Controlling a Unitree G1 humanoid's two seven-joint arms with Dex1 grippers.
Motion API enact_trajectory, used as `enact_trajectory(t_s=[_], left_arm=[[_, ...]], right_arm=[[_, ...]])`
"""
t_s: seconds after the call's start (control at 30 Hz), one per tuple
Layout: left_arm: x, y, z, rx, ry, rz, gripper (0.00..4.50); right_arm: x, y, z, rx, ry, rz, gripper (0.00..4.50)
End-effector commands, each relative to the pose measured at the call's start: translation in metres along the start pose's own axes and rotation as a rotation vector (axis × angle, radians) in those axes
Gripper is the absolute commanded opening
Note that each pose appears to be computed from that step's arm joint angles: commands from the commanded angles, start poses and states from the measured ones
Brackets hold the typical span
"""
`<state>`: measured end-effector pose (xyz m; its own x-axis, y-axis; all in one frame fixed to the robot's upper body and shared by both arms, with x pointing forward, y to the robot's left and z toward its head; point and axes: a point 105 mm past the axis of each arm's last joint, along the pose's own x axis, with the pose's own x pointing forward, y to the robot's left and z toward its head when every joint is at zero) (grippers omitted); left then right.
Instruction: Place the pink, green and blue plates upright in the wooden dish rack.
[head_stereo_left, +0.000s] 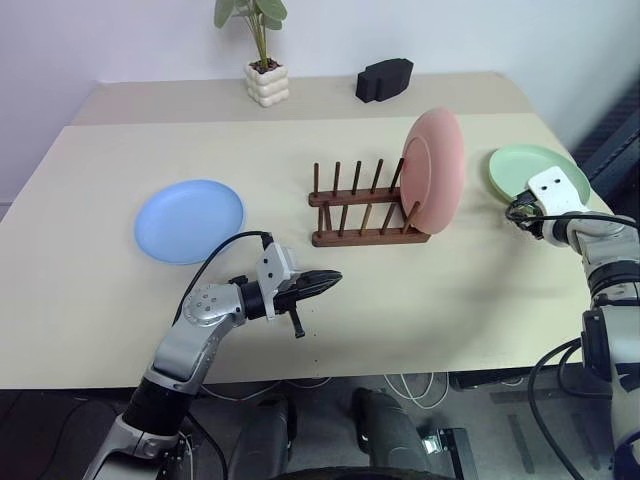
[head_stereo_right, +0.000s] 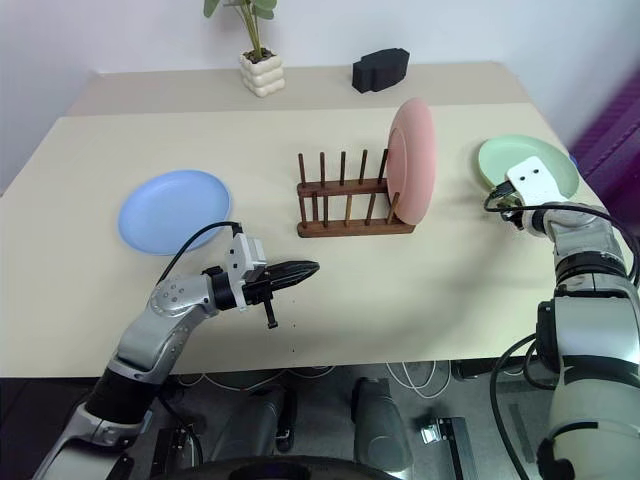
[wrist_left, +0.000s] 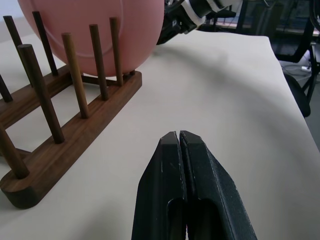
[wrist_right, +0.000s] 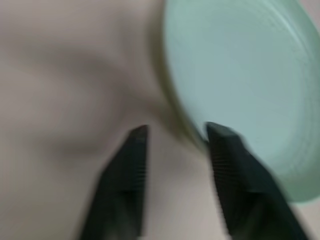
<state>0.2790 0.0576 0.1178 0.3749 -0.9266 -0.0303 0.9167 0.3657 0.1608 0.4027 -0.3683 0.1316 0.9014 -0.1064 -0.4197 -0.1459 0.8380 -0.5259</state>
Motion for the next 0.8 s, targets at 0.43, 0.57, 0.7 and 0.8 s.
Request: enact_trajectory(t_s=[0.43,0.57,0.7,0.8], left_arm=[[0.000,-0.003,0.009,0.026,-0.030,-0.013,0.00],[0.001,-0.004,0.009,0.023,-0.029,-0.018,0.00],[0.002,-0.004,0.009,0.024,-0.029,-0.022,0.00],[0.002,-0.004,0.009,0.024,-0.029,-0.021,0.00]], right_arm=[[-0.005,-0.008,0.017,-0.042,-0.103,-0.010,0.10],[-0.010,-0.018,0.020,0.023,-0.133,-0.037,0.10],[-0.010,-0.021,0.020,0.017,-0.128,-0.056,1.44],[-0.008,-0.020,0.016,-0.007,-0.099,-0.071,2.42]])
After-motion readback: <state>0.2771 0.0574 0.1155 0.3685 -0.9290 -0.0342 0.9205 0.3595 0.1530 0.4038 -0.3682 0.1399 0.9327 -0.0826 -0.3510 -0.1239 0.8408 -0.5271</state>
